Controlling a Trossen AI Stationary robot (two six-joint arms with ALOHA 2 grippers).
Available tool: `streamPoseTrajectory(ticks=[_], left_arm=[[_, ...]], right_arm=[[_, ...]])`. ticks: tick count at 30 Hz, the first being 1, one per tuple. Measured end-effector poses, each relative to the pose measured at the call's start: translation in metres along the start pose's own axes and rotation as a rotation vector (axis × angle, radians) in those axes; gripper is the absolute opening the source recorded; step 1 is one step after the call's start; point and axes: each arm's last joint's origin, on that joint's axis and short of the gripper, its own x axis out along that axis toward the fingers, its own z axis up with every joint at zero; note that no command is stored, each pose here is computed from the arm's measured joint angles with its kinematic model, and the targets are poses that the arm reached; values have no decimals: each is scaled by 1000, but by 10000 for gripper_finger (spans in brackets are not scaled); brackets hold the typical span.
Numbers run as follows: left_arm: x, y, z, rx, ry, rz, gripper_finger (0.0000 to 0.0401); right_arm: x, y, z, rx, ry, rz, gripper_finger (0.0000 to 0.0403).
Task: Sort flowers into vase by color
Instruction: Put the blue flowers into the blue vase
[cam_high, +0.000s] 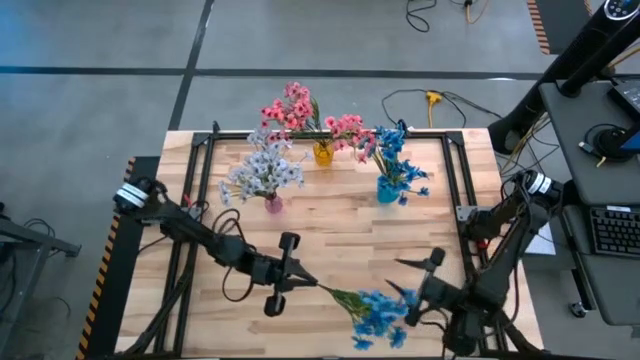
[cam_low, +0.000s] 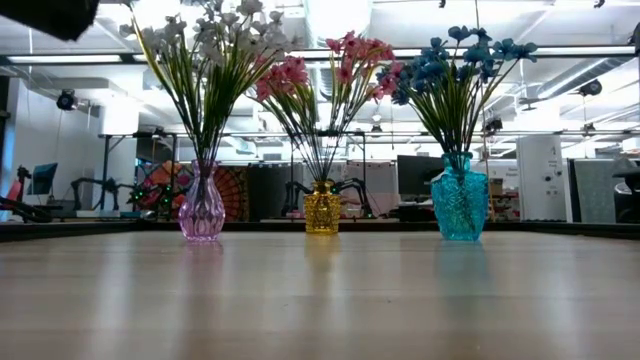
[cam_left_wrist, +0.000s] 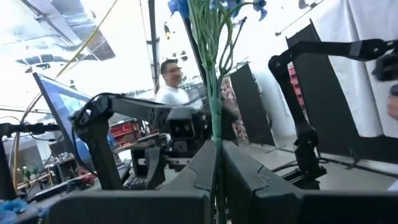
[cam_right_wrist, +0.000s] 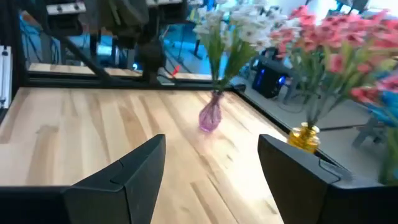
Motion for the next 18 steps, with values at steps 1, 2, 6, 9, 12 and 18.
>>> streamPoseTrajectory(ticks=[1, 2, 6, 9, 12, 18], left_arm=[[2, -2, -4, 0, -7, 1, 0], [2, -3, -8, 2, -22, -2, 0], [2, -6, -16, 24, -106, -6, 0], [2, -6, -25, 28, -105, -1, 0], [5, -7, -37, 26, -73, 0, 0], [19, -8, -43, 27, -75, 46, 0]], right_arm=[[4, 4, 5, -4, 4, 10, 249], [8, 7, 11, -15, 3, 21, 249], [16, 18, 32, -72, -35, 98, 249], [22, 23, 49, -71, -99, 235, 249], [35, 22, 61, -6, -207, 323, 249], [60, 21, 58, -16, -323, 423, 249]])
